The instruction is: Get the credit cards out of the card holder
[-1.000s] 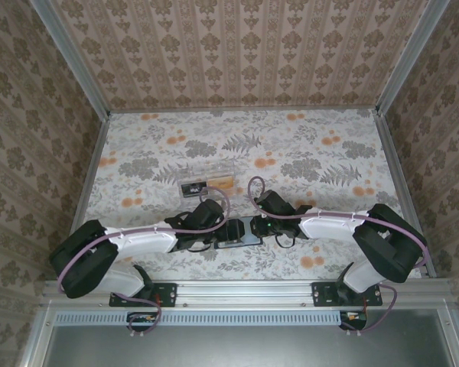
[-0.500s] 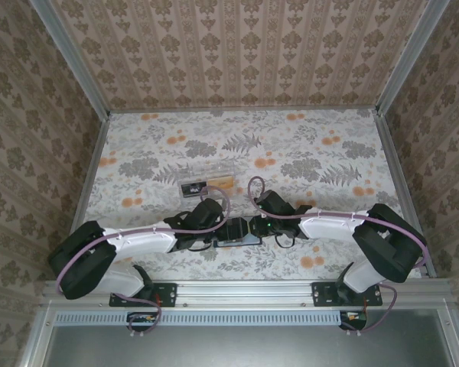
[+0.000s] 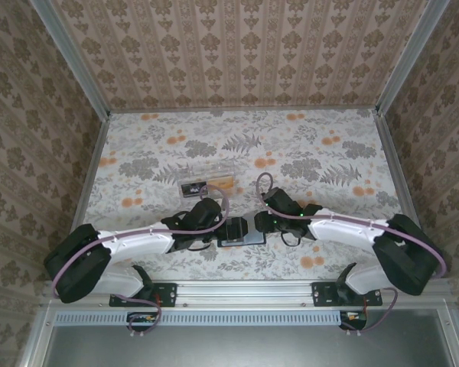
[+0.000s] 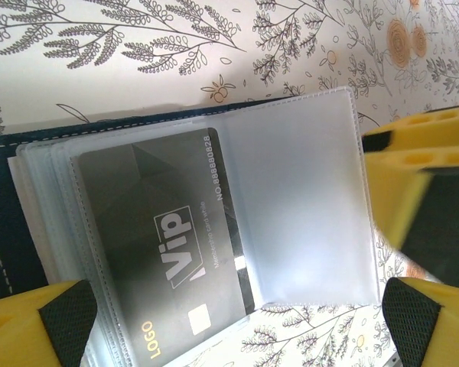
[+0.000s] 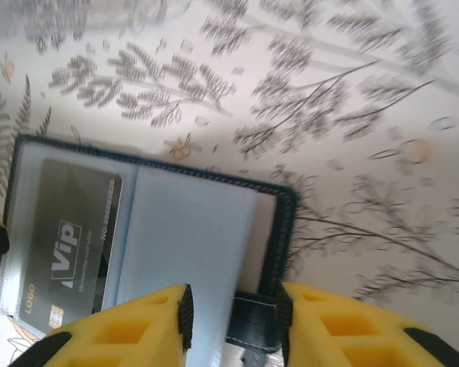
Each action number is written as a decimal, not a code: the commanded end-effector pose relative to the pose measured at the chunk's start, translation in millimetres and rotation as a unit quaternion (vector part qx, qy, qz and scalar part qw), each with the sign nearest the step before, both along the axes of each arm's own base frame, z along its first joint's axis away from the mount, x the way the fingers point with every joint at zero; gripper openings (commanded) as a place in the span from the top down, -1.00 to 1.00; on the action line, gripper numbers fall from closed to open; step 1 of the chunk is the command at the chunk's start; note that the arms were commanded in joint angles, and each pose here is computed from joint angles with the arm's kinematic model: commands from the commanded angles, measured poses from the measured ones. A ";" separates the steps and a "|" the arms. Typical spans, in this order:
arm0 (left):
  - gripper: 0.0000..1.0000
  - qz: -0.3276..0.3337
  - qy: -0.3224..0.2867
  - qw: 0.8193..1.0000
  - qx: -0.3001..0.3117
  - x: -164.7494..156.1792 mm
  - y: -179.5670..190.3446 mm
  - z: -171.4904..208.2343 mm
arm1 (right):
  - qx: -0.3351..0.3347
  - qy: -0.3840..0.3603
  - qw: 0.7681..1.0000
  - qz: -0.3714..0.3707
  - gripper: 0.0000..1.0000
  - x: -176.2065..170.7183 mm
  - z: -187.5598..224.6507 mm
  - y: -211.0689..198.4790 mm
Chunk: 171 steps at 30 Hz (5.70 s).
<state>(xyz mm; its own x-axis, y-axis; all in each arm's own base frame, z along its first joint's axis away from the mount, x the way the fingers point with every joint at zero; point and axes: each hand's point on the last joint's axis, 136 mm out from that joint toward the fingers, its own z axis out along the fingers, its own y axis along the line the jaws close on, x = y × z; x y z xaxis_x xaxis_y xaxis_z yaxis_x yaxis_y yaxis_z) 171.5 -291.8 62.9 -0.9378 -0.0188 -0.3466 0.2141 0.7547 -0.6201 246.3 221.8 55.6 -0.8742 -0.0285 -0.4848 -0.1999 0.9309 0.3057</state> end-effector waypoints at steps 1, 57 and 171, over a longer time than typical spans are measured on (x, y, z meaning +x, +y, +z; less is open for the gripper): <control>-1.00 -0.004 -0.011 1.000 0.006 -0.6 6.0 7.4 | -0.034 -0.027 0.998 -0.052 0.22 4.4 16.5 -32.0; 1.00 0.027 0.048 0.995 0.087 -4.5 38.5 -44.5 | 0.124 0.170 0.977 0.036 0.52 -18.9 -29.4 76.9; 1.00 -0.019 0.039 0.990 0.134 -1.3 12.8 -45.0 | 0.188 0.165 0.968 -0.008 1.00 -9.4 -20.8 37.3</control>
<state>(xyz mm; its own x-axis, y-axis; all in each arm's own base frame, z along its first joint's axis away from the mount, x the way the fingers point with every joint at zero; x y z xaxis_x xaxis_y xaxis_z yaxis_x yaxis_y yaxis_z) 179.0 -289.0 26.9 -0.9534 0.0688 -0.2937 0.2056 0.8607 -0.4658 239.1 273.1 37.9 -0.9834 0.0917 -0.1566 -0.0432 0.7200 0.6926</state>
